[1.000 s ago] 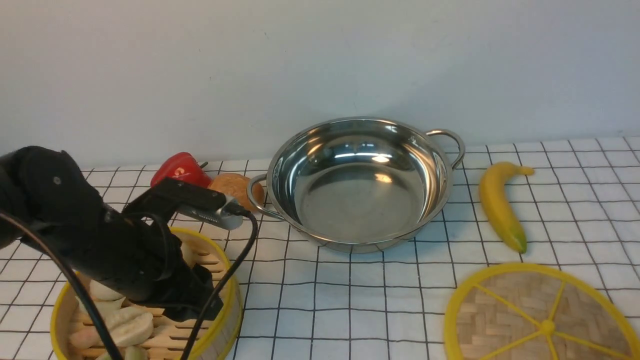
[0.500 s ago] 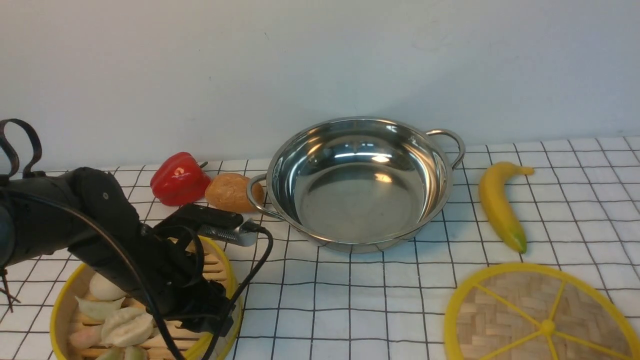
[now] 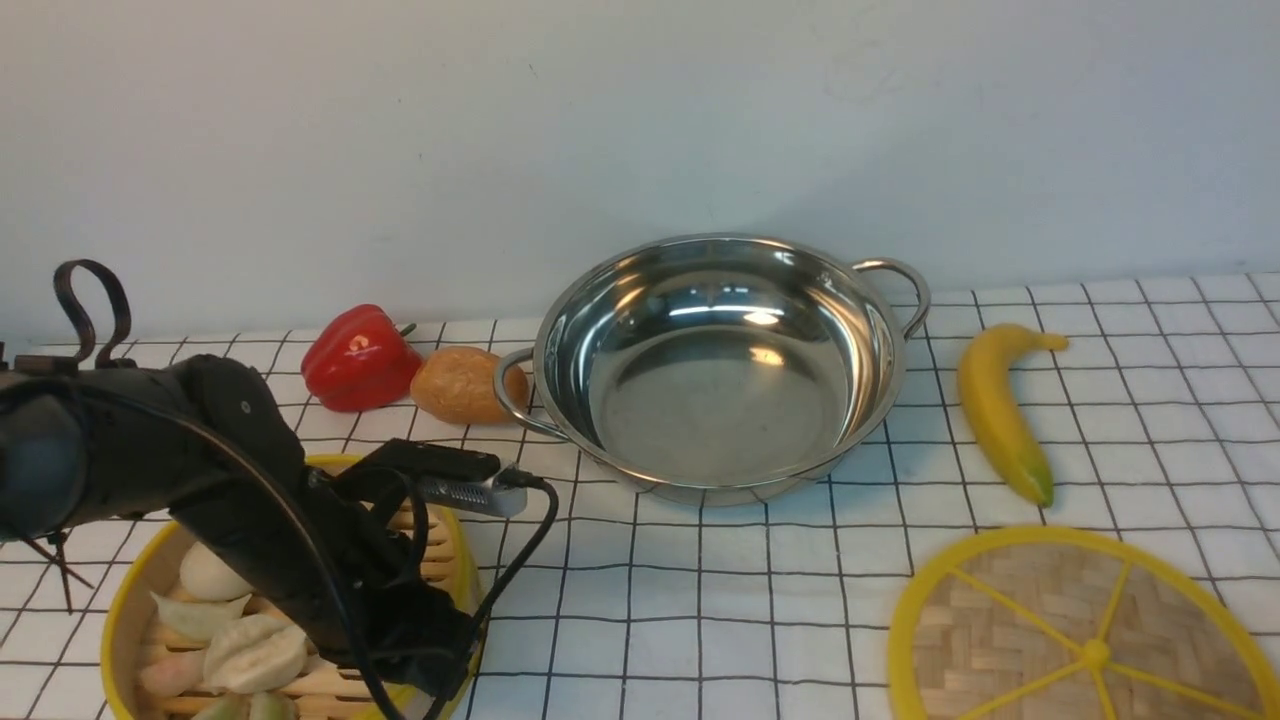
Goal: Place the steamer in the pot on the white tablecloth, and put the lid on the steamer.
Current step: 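Grasp the rim of the steamer basket holding the buns with the left gripper, then place the bamboo steamer basket with dumplings into the steel pot with the left gripper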
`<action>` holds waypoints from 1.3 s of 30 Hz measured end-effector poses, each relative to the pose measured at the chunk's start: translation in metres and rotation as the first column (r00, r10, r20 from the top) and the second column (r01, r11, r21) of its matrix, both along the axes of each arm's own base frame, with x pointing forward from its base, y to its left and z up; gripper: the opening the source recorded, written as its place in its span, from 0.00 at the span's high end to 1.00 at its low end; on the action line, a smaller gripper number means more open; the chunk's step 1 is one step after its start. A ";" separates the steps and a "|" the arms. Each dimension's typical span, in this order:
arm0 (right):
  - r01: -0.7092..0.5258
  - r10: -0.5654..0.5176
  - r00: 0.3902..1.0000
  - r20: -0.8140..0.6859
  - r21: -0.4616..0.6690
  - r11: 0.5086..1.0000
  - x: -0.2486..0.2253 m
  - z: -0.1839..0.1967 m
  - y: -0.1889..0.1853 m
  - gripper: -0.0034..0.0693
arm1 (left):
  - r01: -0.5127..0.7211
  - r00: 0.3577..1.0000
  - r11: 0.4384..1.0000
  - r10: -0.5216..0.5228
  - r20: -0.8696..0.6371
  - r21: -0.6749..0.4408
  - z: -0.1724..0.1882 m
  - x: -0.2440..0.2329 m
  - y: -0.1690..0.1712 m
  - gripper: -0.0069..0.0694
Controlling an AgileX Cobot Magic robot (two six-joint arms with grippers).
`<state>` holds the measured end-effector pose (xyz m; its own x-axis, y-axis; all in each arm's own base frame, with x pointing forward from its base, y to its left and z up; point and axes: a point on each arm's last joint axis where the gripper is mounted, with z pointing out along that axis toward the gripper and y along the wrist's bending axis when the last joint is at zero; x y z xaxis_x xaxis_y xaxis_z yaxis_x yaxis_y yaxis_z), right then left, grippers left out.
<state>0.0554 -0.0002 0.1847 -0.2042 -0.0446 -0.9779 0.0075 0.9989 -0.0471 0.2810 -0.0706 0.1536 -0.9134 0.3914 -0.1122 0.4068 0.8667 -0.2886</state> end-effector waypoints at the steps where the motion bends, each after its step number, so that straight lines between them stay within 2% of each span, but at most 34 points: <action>1: 0.000 0.000 1.000 0.000 0.000 1.000 0.000 0.000 0.000 0.62 | 0.003 1.000 1.000 -0.003 -0.004 -0.001 0.000 0.000 -0.001 0.77; 2: 0.000 0.000 1.000 0.000 0.000 1.000 0.000 0.000 0.000 0.62 | 0.024 1.000 1.000 -0.024 -0.008 0.005 0.004 0.001 -0.001 0.83; 11: 0.000 0.000 1.000 0.000 0.000 1.000 0.000 0.000 0.000 0.62 | 0.134 0.990 0.987 -0.128 -0.062 0.093 0.043 0.002 0.007 0.87; 17: 0.000 0.000 1.000 0.000 0.000 1.000 0.000 0.000 0.000 0.62 | 0.168 0.983 0.982 -0.161 -0.084 0.091 0.063 -0.004 0.006 0.87; 25: 0.000 0.000 1.000 0.000 0.000 1.000 0.000 0.000 0.000 0.62 | 0.242 0.966 0.955 -0.253 0.046 0.172 0.106 -0.008 -0.020 0.87; 30: 0.000 0.000 1.000 0.000 0.000 1.000 0.000 0.000 0.000 0.62 | 0.312 0.928 0.927 -0.345 0.143 0.208 0.130 -0.004 -0.045 0.87; 35: 0.000 0.000 1.000 0.000 0.000 1.000 0.000 0.000 0.000 0.62 | 0.419 0.850 0.879 -0.467 0.243 0.226 0.157 0.004 -0.062 0.87; 39: 0.000 0.000 1.000 0.000 0.000 1.000 0.000 0.000 0.000 0.62 | 0.473 0.802 0.845 -0.530 0.274 0.251 0.165 0.019 -0.068 0.87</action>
